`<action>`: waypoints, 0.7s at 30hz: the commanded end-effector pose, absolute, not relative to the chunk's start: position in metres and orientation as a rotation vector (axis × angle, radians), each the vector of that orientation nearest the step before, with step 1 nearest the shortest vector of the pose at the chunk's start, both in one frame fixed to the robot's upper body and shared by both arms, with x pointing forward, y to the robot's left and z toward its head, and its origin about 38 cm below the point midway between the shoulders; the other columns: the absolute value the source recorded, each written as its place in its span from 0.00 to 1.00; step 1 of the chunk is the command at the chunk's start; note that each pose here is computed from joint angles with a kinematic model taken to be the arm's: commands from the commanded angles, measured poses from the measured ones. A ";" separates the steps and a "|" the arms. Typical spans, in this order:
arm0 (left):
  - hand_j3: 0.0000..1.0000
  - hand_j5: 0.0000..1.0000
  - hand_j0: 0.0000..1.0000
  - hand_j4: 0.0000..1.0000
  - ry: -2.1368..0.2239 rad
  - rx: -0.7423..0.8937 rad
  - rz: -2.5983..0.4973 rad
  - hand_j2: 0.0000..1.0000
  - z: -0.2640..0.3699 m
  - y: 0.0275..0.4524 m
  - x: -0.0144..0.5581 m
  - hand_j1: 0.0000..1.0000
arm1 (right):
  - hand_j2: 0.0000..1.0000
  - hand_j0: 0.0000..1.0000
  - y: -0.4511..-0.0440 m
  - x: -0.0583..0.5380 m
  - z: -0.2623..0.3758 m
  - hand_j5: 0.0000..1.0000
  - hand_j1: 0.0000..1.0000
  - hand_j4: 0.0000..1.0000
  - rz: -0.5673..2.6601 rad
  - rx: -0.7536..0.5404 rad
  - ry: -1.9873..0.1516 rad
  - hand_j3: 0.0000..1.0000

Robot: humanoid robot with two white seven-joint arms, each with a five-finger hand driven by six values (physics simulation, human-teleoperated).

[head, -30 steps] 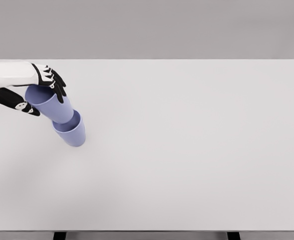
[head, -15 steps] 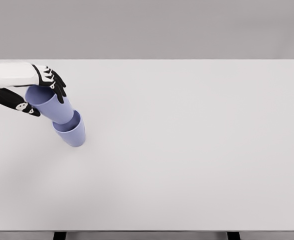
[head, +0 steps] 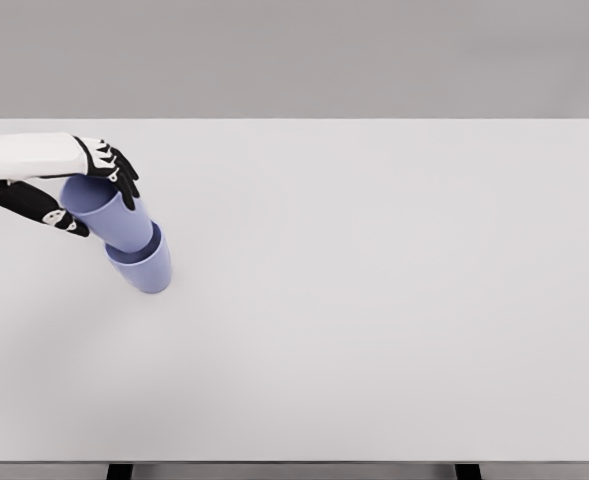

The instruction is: Place the right cup on the left cup with left arm

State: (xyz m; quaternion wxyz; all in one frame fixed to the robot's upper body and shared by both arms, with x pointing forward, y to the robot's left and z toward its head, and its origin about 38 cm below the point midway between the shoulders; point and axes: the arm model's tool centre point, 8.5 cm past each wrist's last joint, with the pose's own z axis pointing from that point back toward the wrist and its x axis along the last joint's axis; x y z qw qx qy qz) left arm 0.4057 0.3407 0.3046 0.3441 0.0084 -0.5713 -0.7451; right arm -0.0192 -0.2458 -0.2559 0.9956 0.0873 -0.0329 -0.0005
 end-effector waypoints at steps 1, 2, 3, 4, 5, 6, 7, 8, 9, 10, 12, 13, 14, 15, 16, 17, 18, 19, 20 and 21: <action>0.58 0.58 0.58 0.58 -1.490 0.019 -1.926 0.58 0.305 0.340 0.407 0.58 | 1.00 1.00 -0.246 -0.019 -0.256 1.00 1.00 1.00 -0.001 0.175 -0.066 1.00; 0.58 0.58 0.58 0.58 -1.488 0.017 -1.924 0.58 0.304 0.341 0.407 0.58 | 1.00 1.00 -0.246 -0.019 -0.256 1.00 1.00 1.00 -0.001 0.175 -0.066 1.00; 0.58 0.58 0.58 0.58 -1.485 0.017 -1.920 0.58 0.302 0.342 0.406 0.58 | 1.00 1.00 -0.246 -0.019 -0.256 1.00 1.00 1.00 -0.001 0.175 -0.066 1.00; 0.59 0.59 0.59 0.59 -1.487 0.018 -1.920 0.59 0.303 0.342 0.406 0.59 | 1.00 1.00 -0.246 -0.019 -0.256 1.00 1.00 1.00 -0.001 0.175 -0.066 1.00; 0.59 0.59 0.59 0.59 -1.485 0.018 -1.919 0.59 0.302 0.342 0.406 0.59 | 1.00 1.00 -0.246 -0.019 -0.256 1.00 1.00 1.00 -0.001 0.175 -0.066 1.00; 0.59 0.59 0.59 0.59 -1.482 0.018 -1.919 0.59 0.301 0.343 0.406 0.59 | 1.00 1.00 -0.246 -0.019 -0.256 1.00 1.00 1.00 -0.001 0.175 -0.066 1.00; 0.59 0.59 0.59 0.59 -1.479 0.021 -1.924 0.59 0.301 0.343 0.406 0.59 | 1.00 1.00 -0.246 -0.019 -0.256 1.00 1.00 1.00 -0.001 0.175 -0.066 1.00; 0.59 0.59 0.59 0.59 -1.479 0.026 -1.925 0.59 0.302 0.343 0.406 0.59 | 1.00 1.00 -0.246 -0.019 -0.256 1.00 1.00 1.00 -0.001 0.175 -0.066 1.00; 0.60 0.60 0.60 0.60 -1.476 0.027 -1.925 0.60 0.301 0.344 0.407 0.60 | 1.00 1.00 -0.246 -0.019 -0.256 1.00 1.00 1.00 -0.001 0.175 -0.066 1.00; 0.64 0.64 0.64 0.64 -1.476 0.029 -1.926 0.64 0.302 0.343 0.407 0.64 | 1.00 1.00 -0.246 -0.019 -0.256 1.00 1.00 1.00 -0.001 0.175 -0.066 1.00; 0.68 0.68 0.68 0.68 -1.475 0.034 -1.923 0.68 0.302 0.345 0.408 0.68 | 1.00 1.00 -0.246 -0.019 -0.256 1.00 1.00 1.00 -0.001 0.175 -0.066 1.00; 0.68 0.68 0.68 0.68 -1.471 0.039 -1.920 0.68 0.301 0.347 0.409 0.68 | 1.00 1.00 -0.246 -0.019 -0.256 1.00 1.00 1.00 -0.001 0.175 -0.066 1.00; 0.68 0.68 0.68 0.68 -1.467 0.046 -1.924 0.68 0.301 0.347 0.409 0.68 | 1.00 1.00 -0.246 -0.019 -0.256 1.00 1.00 1.00 -0.001 0.175 -0.066 1.00; 0.68 0.68 0.68 0.68 -1.466 0.050 -1.925 0.68 0.302 0.348 0.409 0.68 | 1.00 1.00 -0.246 -0.019 -0.256 1.00 1.00 1.00 -0.001 0.175 -0.066 1.00; 0.69 0.69 0.69 0.69 -1.464 0.052 -1.927 0.69 0.301 0.348 0.409 0.69 | 1.00 1.00 -0.246 -0.019 -0.256 1.00 1.00 1.00 -0.001 0.175 -0.066 1.00; 0.80 0.80 0.80 0.80 -1.466 0.050 -1.925 0.80 0.302 0.348 0.409 0.80 | 1.00 1.00 -0.246 -0.019 -0.256 1.00 1.00 1.00 -0.001 0.175 -0.066 1.00; 0.96 0.96 0.96 0.96 -1.466 0.050 -1.925 0.96 0.302 0.348 0.409 0.96 | 1.00 1.00 -0.246 -0.019 -0.256 1.00 1.00 1.00 -0.001 0.175 -0.066 1.00; 1.00 1.00 1.00 1.00 -1.466 0.050 -1.927 1.00 0.302 0.347 0.409 1.00 | 1.00 1.00 -0.246 -0.019 -0.256 1.00 1.00 1.00 -0.001 0.175 -0.066 1.00; 1.00 1.00 1.00 1.00 -1.467 0.046 -1.926 1.00 0.301 0.347 0.408 1.00 | 1.00 1.00 -0.246 -0.019 -0.256 1.00 1.00 1.00 -0.001 0.175 -0.066 1.00; 1.00 1.00 1.00 1.00 -1.468 0.045 -1.927 1.00 0.302 0.347 0.408 1.00 | 1.00 1.00 -0.246 -0.019 -0.256 1.00 1.00 1.00 -0.001 0.175 -0.066 1.00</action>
